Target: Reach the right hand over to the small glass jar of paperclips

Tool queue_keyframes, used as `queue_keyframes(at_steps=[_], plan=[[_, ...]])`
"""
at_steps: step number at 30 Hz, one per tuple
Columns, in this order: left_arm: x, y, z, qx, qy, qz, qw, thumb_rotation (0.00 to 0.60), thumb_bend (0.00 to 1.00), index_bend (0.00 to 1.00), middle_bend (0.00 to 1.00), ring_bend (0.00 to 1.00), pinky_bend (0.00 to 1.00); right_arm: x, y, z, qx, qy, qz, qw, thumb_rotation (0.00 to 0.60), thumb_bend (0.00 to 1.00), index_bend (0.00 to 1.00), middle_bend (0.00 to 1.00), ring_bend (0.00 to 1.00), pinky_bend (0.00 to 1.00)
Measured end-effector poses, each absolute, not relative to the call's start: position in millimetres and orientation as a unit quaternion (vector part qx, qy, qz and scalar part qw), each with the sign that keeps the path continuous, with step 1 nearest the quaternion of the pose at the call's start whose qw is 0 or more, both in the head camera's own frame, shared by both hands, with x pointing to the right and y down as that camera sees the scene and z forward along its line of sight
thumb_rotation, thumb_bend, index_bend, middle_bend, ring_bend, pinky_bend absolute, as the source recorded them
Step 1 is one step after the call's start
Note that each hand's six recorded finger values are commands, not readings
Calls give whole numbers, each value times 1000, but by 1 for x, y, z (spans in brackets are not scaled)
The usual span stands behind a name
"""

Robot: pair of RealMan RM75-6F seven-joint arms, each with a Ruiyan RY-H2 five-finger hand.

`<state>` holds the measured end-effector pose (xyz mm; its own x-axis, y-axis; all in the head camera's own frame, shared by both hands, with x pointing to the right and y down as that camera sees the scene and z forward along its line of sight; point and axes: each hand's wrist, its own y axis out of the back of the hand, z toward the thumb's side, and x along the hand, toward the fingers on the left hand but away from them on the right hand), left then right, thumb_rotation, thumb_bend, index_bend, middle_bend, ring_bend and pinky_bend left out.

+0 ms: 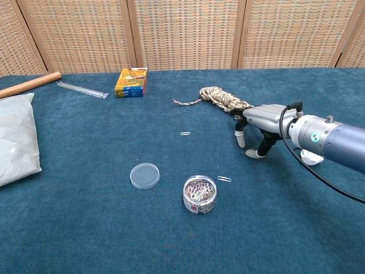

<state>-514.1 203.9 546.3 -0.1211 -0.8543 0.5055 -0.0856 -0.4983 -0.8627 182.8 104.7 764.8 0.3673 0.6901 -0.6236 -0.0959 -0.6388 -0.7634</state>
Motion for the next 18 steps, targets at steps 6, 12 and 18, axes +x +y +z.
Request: queue_keyframes(at_steps=[6,12,18], plan=[[-514,204,547,-590,398,-634,303,600,0,0,0,0,0,182,107,767,-738,-199,525,375,600,343,520,0,0,0],[-514,204,546,-590,399,-633,302,600,0,0,0,0,0,182,110,770,-739,-194,526,373,600,423,623,0,0,0],[-515,203,545,-590,401,-632,301,600,0,0,0,0,0,180,111,770,-742,-198,521,373,600,432,676,0,0,0]])
